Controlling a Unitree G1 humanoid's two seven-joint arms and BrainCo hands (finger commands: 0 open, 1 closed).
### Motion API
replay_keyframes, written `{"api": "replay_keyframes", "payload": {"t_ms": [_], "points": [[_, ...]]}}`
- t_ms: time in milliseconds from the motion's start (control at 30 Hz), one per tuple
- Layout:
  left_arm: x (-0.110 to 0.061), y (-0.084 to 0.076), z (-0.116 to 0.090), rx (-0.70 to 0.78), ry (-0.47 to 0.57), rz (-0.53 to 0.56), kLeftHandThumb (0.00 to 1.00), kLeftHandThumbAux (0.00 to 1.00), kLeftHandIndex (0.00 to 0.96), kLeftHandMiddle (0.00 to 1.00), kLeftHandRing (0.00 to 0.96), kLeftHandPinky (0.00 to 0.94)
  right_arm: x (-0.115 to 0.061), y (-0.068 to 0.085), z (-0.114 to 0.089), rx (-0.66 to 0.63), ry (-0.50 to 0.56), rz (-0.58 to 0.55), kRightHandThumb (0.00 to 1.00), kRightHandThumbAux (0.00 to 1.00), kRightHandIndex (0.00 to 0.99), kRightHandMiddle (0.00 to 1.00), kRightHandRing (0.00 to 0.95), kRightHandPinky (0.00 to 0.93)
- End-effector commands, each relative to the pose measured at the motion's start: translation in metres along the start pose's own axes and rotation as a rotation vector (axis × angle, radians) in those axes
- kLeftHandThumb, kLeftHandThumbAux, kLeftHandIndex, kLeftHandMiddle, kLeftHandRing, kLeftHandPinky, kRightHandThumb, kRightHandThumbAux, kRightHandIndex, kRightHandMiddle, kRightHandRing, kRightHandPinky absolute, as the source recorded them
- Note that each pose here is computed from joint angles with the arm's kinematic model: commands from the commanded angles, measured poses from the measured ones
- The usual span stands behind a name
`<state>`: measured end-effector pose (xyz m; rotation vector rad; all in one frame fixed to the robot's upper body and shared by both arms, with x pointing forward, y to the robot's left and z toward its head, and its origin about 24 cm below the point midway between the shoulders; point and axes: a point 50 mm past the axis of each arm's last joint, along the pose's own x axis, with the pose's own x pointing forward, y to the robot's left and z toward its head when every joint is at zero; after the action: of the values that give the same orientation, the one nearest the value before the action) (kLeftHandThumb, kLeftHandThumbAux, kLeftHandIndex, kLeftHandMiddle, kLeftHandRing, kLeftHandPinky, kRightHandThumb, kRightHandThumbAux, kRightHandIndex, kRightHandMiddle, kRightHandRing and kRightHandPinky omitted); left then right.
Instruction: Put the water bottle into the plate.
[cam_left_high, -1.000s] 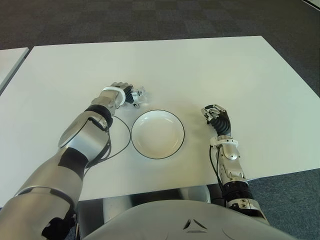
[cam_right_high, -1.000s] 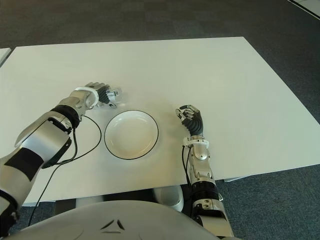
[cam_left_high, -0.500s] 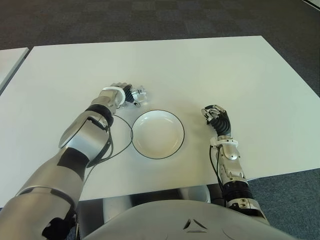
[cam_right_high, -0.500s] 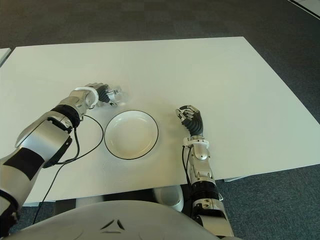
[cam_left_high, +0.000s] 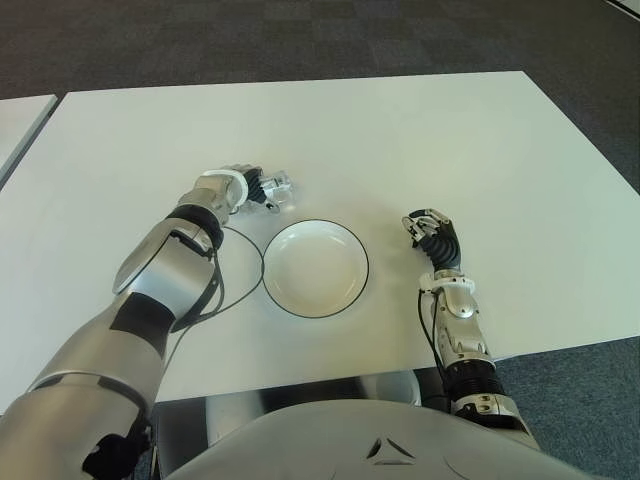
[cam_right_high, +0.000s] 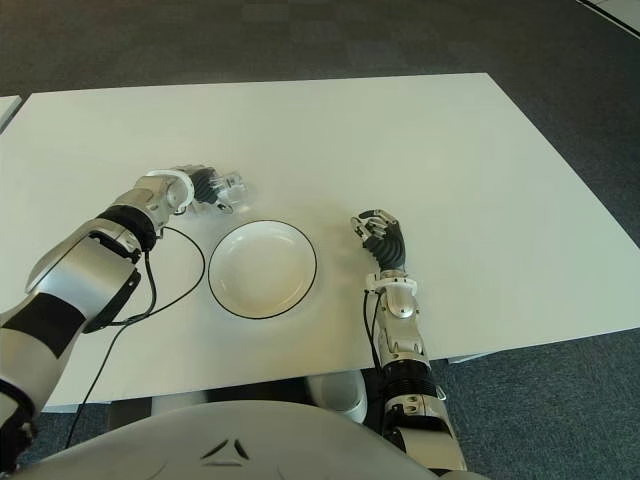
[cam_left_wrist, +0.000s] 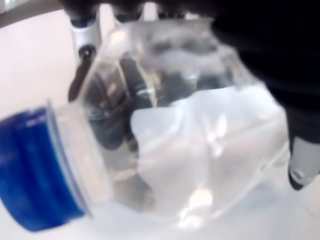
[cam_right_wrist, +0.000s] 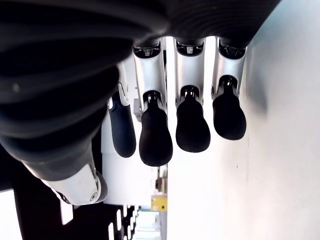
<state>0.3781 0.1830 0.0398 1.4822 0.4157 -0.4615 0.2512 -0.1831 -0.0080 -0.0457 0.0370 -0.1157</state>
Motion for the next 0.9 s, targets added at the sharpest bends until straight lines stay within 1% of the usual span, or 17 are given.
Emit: {"api": "replay_keyframes", "payload": {"t_ms": [33,133,300,400,500,567,667,833,900], "points": [[-0.006,0.043,-0.006,-0.01,-0.004,0.103,0.853,0.668,0.4,0.551,0.868,0.87,0.003,0.003,0.0,0.007,0.001,-0.002,0.701,0.731,0.439,0.763,0.747,0.713],[-0.009,0.055,-0.007,-0.009,-0.01,0.148,0.853,0.668,0.399,0.55,0.868,0.871,0.005,0.003,0.0,0.005,0.003,-0.001,0.701,0.731,0.439,0.765,0.748,0.715],[-0.013,0.069,-0.011,-0.001,-0.022,0.224,0.853,0.669,0.398,0.547,0.869,0.869,0.006,0.004,0.0,-0.001,0.008,-0.002,0.701,0.731,0.439,0.768,0.751,0.723],[-0.017,0.082,-0.013,-0.001,-0.037,0.274,0.853,0.669,0.398,0.546,0.87,0.869,0.007,0.004,0.0,-0.003,0.006,-0.003,0.701,0.731,0.438,0.766,0.749,0.718],[-0.02,0.091,-0.012,0.0,-0.056,0.309,0.853,0.668,0.398,0.545,0.871,0.871,0.007,0.005,0.0,-0.002,0.006,-0.003,0.701,0.731,0.438,0.765,0.748,0.718],[-0.022,0.097,-0.01,0.004,-0.082,0.341,0.853,0.668,0.398,0.545,0.872,0.869,0.008,0.005,0.0,0.0,0.006,-0.002,0.701,0.731,0.439,0.764,0.747,0.719],[-0.026,0.104,-0.004,0.025,-0.149,0.384,0.853,0.668,0.398,0.544,0.873,0.866,0.009,0.005,0.001,0.003,0.004,0.004,0.701,0.731,0.439,0.762,0.746,0.718],[-0.029,0.109,0.003,0.083,-0.215,0.419,0.853,0.669,0.397,0.539,0.877,0.849,0.01,0.005,0.001,-0.002,0.005,0.008,0.701,0.731,0.439,0.767,0.753,0.73],[-0.033,0.112,0.009,0.119,-0.281,0.44,0.853,0.669,0.397,0.536,0.877,0.84,0.01,0.005,0.001,-0.007,0.005,0.008,0.701,0.731,0.439,0.769,0.755,0.731]]}}
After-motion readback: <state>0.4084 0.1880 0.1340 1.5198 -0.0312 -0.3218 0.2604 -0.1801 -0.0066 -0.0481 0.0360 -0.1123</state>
